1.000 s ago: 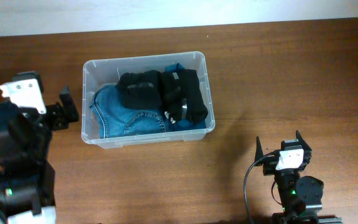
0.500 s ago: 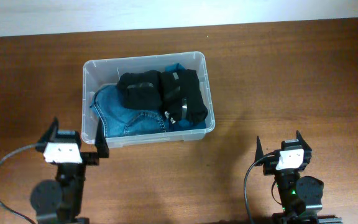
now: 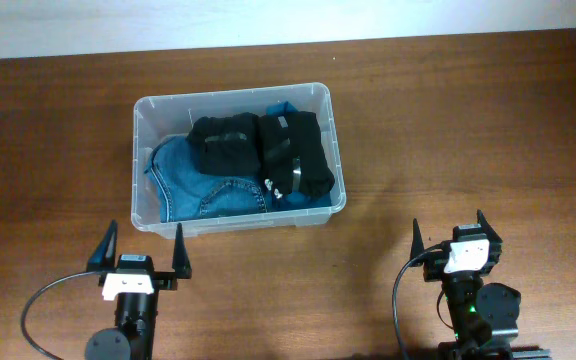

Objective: Pack container

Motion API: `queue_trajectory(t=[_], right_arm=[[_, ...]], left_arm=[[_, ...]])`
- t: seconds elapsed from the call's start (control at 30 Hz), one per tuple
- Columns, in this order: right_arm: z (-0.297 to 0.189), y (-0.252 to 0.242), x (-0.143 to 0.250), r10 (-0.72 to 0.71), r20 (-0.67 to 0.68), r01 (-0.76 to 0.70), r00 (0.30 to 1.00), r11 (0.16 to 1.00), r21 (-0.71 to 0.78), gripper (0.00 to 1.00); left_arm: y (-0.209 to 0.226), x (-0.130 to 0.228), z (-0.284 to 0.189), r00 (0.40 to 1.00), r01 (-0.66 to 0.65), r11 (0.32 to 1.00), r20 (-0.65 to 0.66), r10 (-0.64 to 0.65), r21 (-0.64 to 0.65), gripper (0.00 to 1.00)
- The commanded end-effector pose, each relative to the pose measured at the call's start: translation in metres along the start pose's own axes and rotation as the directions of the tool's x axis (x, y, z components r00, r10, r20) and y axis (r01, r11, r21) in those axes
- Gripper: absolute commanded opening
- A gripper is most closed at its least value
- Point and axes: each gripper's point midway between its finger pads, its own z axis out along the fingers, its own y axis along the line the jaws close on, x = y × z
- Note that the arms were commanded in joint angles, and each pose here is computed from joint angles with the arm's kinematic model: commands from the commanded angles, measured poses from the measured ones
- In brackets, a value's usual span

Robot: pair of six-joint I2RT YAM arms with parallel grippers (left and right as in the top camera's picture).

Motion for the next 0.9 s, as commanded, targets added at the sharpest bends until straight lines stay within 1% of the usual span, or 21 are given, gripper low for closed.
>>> queue_trajectory(t=[0.0,0.13,0.87], right_arm=[[0.0,-0.004,0.003,0.01,-0.002,-0.01,1.0,1.0,0.02,0.98],[0.0,-0.004,0.003,0.01,-0.002,-0.01,1.0,1.0,0.021,0.98],[0.0,-0.004,0.003,0.01,-0.002,-0.01,1.0,1.0,0.02,0.98]], left_arm=[[-0.006,0.022,0.0,0.998,0.003,1.0,-0.059,-0.002,0.029,0.99],[-0.007,0.056,-0.005,0.981,0.026,0.999,-0.195,-0.021,0.025,0.99],[-0.008,0.055,-0.004,0.981,0.027,0.999,-0.193,-0.021,0.029,1.0]])
